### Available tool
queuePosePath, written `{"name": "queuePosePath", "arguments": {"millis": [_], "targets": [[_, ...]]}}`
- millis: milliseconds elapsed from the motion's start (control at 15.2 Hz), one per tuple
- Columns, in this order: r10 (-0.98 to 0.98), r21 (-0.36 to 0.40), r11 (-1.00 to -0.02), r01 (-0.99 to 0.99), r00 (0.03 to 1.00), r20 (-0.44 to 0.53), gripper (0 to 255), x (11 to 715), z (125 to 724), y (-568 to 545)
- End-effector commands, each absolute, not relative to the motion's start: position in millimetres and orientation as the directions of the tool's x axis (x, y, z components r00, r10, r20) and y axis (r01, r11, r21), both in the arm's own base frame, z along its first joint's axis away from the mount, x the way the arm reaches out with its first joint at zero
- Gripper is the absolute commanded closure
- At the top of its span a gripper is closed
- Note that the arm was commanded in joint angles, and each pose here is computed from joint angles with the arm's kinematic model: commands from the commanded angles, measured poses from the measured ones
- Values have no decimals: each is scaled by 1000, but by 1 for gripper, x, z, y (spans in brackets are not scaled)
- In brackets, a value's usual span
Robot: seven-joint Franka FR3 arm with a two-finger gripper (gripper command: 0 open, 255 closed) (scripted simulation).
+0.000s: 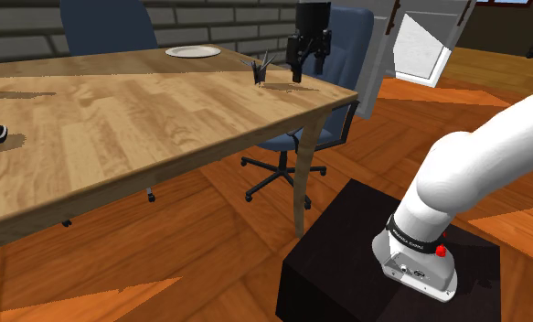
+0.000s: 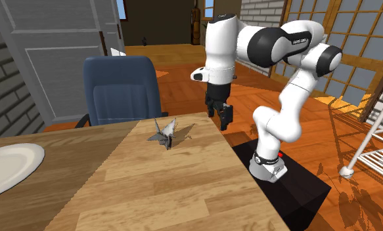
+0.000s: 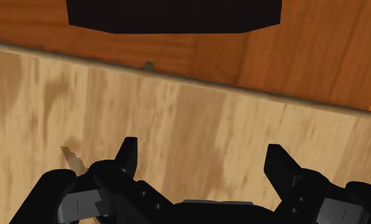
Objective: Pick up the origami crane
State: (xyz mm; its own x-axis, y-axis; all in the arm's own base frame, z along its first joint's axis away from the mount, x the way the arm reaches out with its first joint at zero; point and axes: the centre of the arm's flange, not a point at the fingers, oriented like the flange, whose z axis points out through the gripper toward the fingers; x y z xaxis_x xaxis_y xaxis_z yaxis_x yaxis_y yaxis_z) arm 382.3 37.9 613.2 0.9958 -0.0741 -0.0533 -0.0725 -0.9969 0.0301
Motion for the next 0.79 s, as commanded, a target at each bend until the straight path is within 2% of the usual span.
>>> {"name": "queuePosePath", "arguments": {"millis": [0, 726], "targets": [[-112, 38, -993, -110, 992, -56, 0, 410, 617, 38], [-308, 89, -949, -302, 949, -62, 0, 556, 633, 20]]}}
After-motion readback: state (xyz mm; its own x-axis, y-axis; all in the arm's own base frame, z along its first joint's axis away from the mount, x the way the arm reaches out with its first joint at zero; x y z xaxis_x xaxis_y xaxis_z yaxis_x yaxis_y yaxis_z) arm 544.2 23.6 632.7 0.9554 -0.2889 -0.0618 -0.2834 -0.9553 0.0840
